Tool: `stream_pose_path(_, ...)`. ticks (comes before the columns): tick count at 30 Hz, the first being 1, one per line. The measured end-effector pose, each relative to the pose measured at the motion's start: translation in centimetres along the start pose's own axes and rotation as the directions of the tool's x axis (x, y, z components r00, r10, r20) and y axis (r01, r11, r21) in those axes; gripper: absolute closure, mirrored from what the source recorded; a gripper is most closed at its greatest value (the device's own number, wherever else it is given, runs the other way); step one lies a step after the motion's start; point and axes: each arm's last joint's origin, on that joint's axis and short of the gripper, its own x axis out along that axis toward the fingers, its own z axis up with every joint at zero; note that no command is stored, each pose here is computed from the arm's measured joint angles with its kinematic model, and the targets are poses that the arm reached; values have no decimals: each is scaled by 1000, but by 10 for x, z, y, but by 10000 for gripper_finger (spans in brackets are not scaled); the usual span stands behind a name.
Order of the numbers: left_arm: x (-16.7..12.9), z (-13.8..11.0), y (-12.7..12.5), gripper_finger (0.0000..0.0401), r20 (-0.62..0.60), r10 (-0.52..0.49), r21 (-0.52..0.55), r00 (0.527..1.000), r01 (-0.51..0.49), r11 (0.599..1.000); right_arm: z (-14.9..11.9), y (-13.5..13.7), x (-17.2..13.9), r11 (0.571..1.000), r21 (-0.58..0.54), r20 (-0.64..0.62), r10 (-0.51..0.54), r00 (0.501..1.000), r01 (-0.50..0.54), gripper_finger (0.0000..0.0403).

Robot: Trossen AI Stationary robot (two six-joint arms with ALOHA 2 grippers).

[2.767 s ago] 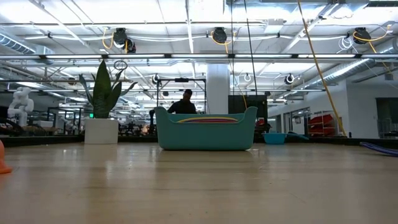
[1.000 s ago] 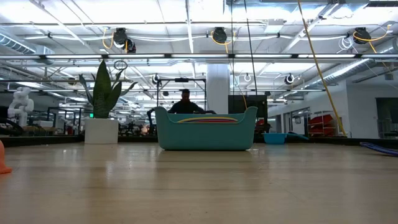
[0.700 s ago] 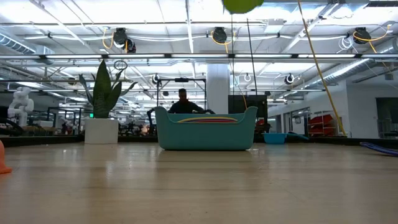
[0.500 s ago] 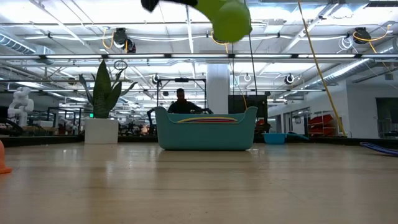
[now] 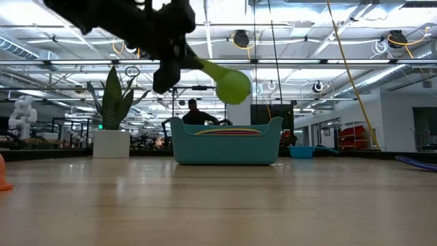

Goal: Nest measuring cups in basket
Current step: Stack the green measuring cup on top of the yellow measuring cup inside the light blue bin

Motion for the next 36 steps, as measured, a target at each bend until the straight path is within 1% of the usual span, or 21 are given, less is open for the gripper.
stream_pose_path(4,7,-15,-5,393,25,-31,-3,999,31,1000,-5,-7,9,999,7,-20,-33,999,34,328)
stream_pose_path(8,10,-20,-9,393,90,-81,-6,993,82,997,-18,-11,17,998,8,-42,-70,997,70,328)
stream_pose_path(13,9,-19,-10,392,118,-99,28,988,96,995,-24,-19,22,989,109,-58,-96,994,102,328)
stream_pose_path(15,9,-20,-12,392,137,-131,54,982,125,991,-24,-20,22,982,160,-58,-97,994,105,328)
stream_pose_path(18,10,-23,-16,392,131,-171,88,977,160,983,-22,-20,22,969,222,-56,-95,994,105,328)
stream_pose_path(20,11,-24,-15,392,120,-165,105,979,153,983,-21,-18,22,961,261,-47,-86,995,96,328)
stream_pose_path(24,12,-24,-15,391,120,-164,203,979,138,970,-20,-11,23,949,315,14,-29,999,23,328)
stream_pose_path(27,12,-24,-14,391,128,-165,217,978,134,967,-19,-7,23,939,341,55,12,998,-30,328)
stream_pose_path(29,14,-26,-14,391,125,-173,220,977,143,965,-18,-7,23,926,374,73,27,997,-52,328)
stream_pose_path(33,18,-29,-12,391,115,-167,278,979,130,952,-18,-7,23,896,441,74,27,997,-57,328)
stream_pose_path(36,20,-30,-10,391,137,-171,283,976,127,951,-18,-7,23,874,482,73,27,997,-59,328)
